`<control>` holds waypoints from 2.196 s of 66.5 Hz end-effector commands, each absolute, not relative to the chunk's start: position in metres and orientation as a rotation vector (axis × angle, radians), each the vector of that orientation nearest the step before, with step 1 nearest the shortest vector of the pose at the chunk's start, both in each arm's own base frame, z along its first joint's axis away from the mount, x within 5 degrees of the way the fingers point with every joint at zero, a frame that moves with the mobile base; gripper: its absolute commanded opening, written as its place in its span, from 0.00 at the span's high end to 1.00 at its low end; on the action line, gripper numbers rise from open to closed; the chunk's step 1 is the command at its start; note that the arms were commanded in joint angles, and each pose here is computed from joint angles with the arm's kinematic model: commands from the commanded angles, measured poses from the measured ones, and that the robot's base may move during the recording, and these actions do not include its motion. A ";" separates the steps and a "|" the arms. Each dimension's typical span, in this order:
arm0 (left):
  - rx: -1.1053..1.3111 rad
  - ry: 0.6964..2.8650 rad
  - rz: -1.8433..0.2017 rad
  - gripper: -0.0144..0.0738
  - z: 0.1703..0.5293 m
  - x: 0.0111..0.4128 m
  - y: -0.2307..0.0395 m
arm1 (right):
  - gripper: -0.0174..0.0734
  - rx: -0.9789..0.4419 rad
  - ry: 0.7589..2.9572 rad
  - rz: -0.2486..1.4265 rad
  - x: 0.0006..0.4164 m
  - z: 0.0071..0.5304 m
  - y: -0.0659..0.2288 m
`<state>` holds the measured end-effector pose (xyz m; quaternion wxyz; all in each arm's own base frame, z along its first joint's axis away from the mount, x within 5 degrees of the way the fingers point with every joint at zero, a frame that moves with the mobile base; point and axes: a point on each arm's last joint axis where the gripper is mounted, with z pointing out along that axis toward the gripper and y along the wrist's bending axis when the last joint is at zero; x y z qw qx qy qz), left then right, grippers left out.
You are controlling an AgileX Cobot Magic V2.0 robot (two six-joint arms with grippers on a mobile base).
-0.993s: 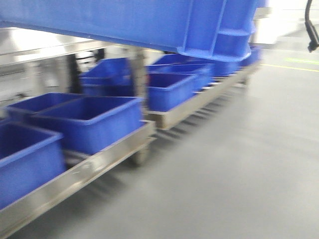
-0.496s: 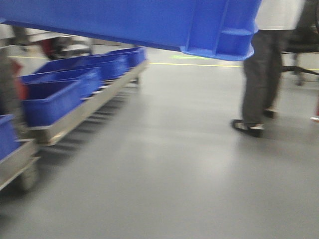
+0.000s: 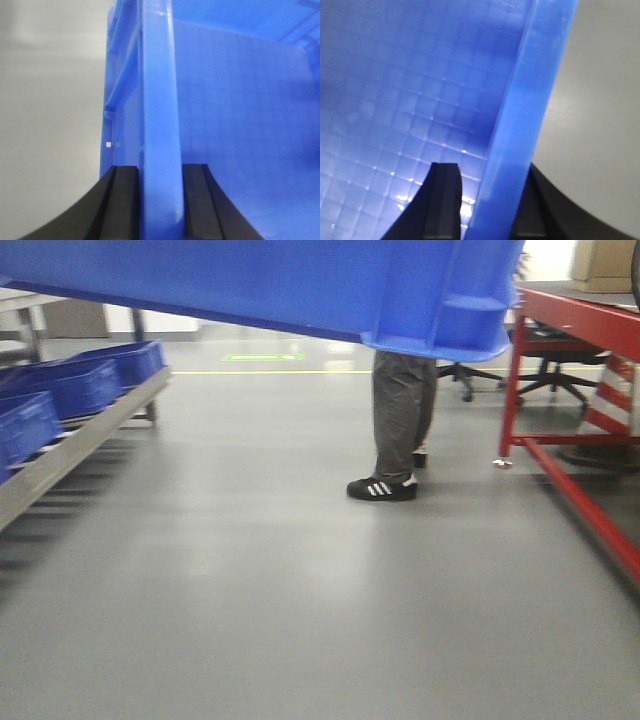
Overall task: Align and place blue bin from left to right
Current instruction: 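Hold the blue bin in both grippers while the base turns and drives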
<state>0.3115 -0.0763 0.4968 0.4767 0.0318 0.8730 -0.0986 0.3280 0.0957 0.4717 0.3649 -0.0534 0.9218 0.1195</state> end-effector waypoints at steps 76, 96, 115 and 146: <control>0.063 1.848 -0.301 0.96 0.531 0.307 -0.076 | 0.98 -0.170 2.285 0.302 0.323 0.486 0.094; 0.063 1.848 -0.301 0.96 0.531 0.307 -0.076 | 0.98 -0.170 2.285 0.302 0.323 0.486 0.094; 0.063 1.848 -0.301 0.96 0.531 0.307 -0.076 | 0.98 -0.170 2.285 0.302 0.323 0.486 0.094; 0.063 1.848 -0.301 0.96 0.531 0.307 -0.076 | 0.98 -0.170 2.285 0.302 0.323 0.486 0.094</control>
